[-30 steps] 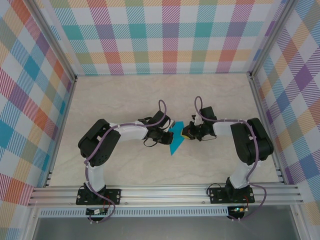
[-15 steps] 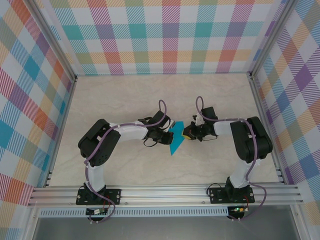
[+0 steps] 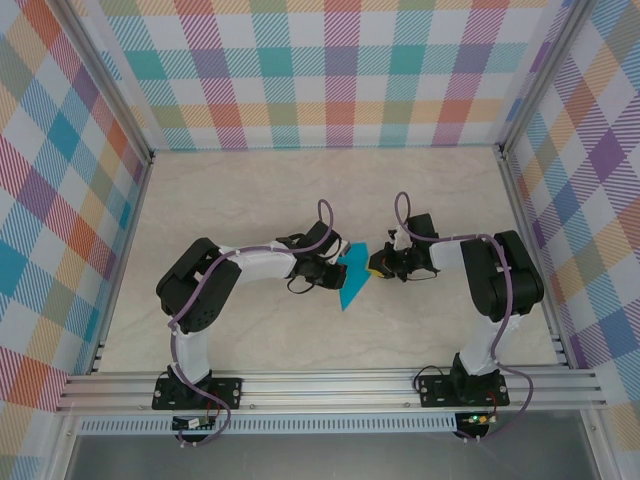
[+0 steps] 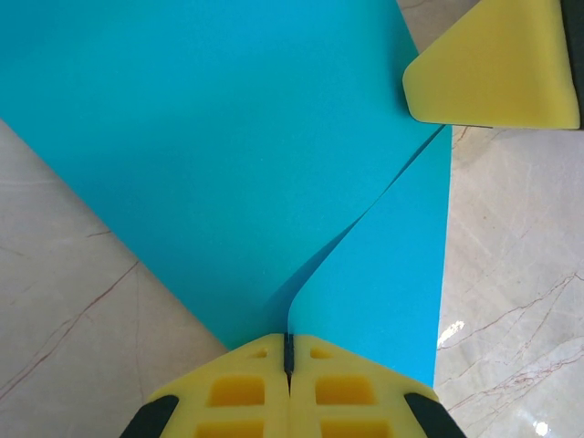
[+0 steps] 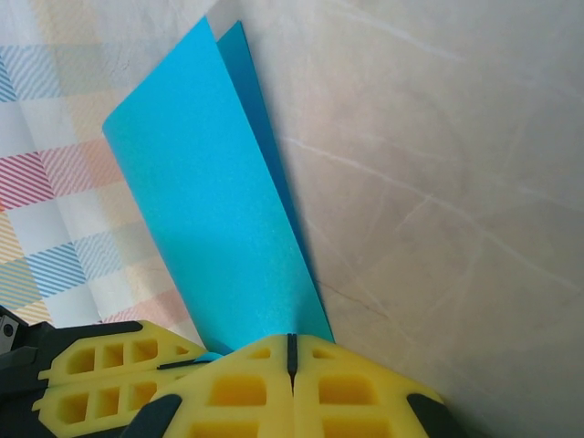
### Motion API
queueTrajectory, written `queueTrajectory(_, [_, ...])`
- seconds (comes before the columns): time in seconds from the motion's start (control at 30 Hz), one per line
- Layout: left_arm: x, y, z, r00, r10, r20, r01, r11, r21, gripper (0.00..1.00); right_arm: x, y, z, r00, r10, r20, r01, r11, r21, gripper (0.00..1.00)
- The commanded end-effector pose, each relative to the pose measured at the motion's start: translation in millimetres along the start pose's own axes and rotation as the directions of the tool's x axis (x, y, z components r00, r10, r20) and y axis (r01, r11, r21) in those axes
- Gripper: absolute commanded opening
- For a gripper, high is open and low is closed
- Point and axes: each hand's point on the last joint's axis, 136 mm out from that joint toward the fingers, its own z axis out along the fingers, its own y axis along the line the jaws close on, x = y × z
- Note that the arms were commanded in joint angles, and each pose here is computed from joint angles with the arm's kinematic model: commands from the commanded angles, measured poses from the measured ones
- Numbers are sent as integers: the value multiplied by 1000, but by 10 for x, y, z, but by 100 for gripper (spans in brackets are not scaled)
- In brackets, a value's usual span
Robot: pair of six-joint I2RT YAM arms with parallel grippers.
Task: Fold a paper plane with a square sheet of paper (pick it up from the middle)
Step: Third fold the triangle at the center of the table.
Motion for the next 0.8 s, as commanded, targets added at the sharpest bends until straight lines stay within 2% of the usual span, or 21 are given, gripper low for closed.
queueTrajectory(0.0, [353, 250, 86, 991, -32, -126, 20, 995, -94, 0, 41, -150, 6, 1000, -9, -4, 10, 998, 55, 0])
queueTrajectory(0.13, [308, 203, 45, 993, -32, -115, 23, 997, -80, 1, 37, 50, -127, 999, -41, 15, 41, 999, 23, 0])
queueTrajectory(0.3, [165, 101, -97, 997, -38, -68, 34, 998, -59, 8, 98, 313, -299, 996, -84, 30, 85, 996, -27, 0])
queueTrajectory(0.57, [-114, -41, -493, 996, -60, 63, 64, 997, -51, 37, 371, 432, -129, 993, -105, -56, 101, 993, -66, 0])
queueTrajectory(0.67, [-150, 11, -643, 990, -85, 111, 95, 991, -94, 41, 444, 434, -32, 991, -108, -81, 103, 992, -66, 0])
queueTrajectory(0.77, [-157, 7, -746, 979, -132, 155, 146, 986, -84, 38, 488, 401, 53, 990, -105, -98, 101, 994, -51, 0])
